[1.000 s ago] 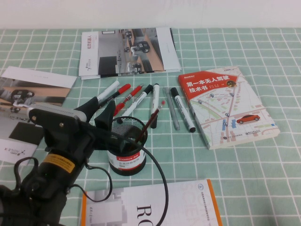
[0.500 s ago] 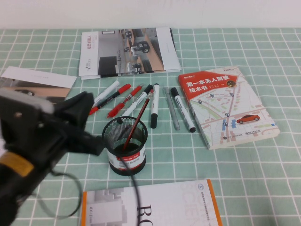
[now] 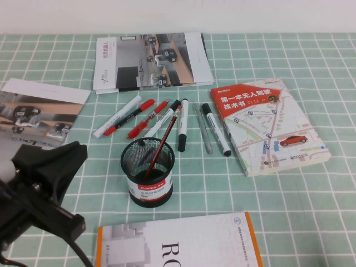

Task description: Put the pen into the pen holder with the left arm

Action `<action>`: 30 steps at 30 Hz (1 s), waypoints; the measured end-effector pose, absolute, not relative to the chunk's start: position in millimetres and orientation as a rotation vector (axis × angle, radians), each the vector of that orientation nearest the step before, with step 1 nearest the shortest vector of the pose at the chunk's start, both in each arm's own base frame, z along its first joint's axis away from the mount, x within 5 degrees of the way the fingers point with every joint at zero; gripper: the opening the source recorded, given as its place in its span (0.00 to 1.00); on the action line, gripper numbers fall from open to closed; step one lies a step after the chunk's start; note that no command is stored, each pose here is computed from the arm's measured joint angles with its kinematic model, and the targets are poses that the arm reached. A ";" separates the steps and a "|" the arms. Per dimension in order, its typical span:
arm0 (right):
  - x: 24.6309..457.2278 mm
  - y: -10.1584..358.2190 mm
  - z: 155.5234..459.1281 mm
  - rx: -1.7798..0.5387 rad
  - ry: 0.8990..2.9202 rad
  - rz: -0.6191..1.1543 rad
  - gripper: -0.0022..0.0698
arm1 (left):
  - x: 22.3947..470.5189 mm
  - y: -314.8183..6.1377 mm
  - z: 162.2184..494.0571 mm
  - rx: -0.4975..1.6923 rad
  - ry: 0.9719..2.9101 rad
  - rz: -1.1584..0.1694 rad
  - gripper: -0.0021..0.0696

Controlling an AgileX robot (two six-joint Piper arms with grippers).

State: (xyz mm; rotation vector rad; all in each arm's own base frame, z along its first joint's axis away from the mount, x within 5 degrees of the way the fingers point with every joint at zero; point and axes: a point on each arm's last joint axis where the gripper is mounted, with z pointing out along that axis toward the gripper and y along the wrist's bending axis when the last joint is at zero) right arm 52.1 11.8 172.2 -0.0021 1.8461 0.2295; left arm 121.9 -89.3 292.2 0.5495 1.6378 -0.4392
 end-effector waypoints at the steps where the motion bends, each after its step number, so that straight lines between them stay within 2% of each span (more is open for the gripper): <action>1: 52.1 11.8 172.2 -0.002 1.846 0.229 0.00 | 122.0 -89.2 292.6 0.557 1.630 -0.429 0.03; 10: 52.1 11.8 172.2 -0.002 1.846 0.229 0.00 | 122.2 -89.1 293.0 0.578 1.616 -0.406 0.03; 15: 52.1 11.8 172.2 -0.002 1.846 0.229 0.00 | 122.7 -86.3 285.3 0.595 1.590 -0.350 0.03; 25: 52.1 11.8 172.2 -0.002 1.846 0.229 0.00 | 109.2 -37.7 244.3 0.287 1.703 -0.231 0.03; 30: 52.1 11.8 172.2 -0.002 1.846 0.229 0.00 | 86.3 -21.3 228.2 0.197 1.675 -0.188 0.03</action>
